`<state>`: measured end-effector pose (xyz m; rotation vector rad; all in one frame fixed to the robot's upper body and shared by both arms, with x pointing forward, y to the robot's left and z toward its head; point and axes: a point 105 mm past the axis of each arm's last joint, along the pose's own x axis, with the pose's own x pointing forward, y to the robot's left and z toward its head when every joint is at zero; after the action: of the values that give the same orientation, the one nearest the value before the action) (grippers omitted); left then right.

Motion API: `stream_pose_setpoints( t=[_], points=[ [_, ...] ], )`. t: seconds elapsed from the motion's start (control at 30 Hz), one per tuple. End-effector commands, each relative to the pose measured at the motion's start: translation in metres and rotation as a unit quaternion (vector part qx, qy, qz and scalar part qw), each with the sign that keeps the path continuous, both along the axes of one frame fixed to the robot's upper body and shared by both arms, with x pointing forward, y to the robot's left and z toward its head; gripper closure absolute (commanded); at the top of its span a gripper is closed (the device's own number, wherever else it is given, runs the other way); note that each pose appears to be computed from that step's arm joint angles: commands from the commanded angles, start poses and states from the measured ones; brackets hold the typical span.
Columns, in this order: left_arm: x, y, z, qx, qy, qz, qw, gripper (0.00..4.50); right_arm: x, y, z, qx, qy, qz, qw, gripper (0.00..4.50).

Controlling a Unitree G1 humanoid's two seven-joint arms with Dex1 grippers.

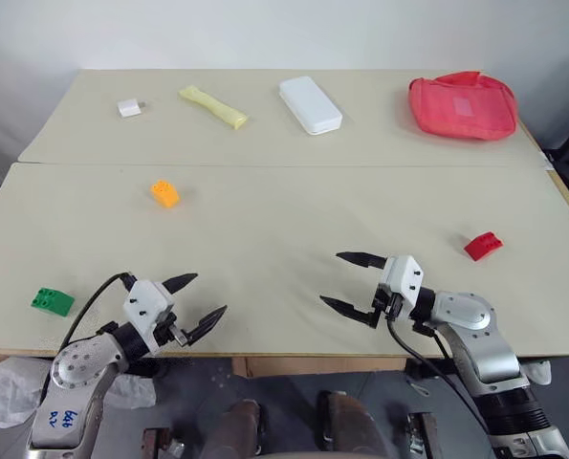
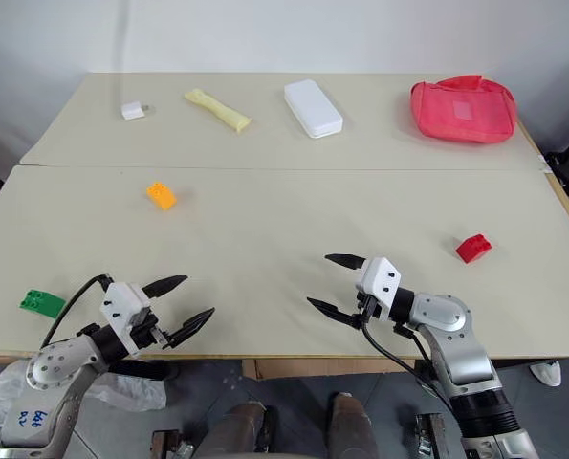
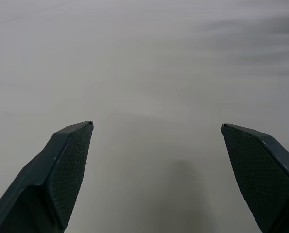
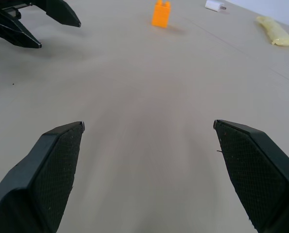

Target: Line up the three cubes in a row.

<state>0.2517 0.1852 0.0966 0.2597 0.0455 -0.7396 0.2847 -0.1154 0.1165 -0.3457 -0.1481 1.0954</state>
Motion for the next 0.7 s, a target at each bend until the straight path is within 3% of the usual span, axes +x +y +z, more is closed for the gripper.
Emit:
stream_pose_setpoints(
  t=[0.03, 0.2, 0.37, 0.43, 0.6, 0.7],
  points=[
    [-0.002, -0.002, 0.005, 0.029, -0.027, -0.003, 0.999, 0.02, -0.005, -0.001, 0.004, 0.005, -0.016, 0.006, 1.0, 0.0],
    [0.001, -0.013, 0.016, -0.012, -0.03, -0.02, 0.999, 0.02, -0.001, -0.004, 0.011, 0.016, -0.023, -0.014, 1.0, 0.0],
    [0.002, -0.062, 0.031, -0.018, -0.034, -0.173, 0.984, 0.02, 0.003, -0.037, 0.042, 0.049, -0.052, -0.107, 0.992, 0.0],
    [-0.004, -0.075, 0.028, 0.025, -0.038, -0.242, 0.969, 0.02, 0.001, -0.054, 0.052, 0.059, -0.063, -0.154, 0.984, 0.0],
    [0.009, -0.097, 0.038, 0.029, -0.064, -0.284, 0.956, 0.02, -0.014, -0.129, 0.061, 0.067, -0.081, -0.335, 0.936, 0.0],
    [0.015, -0.111, 0.039, 0.021, -0.071, -0.307, 0.949, 0.02, -0.039, -0.197, 0.05, 0.055, -0.082, -0.474, 0.875, 0.0]
  ],
)
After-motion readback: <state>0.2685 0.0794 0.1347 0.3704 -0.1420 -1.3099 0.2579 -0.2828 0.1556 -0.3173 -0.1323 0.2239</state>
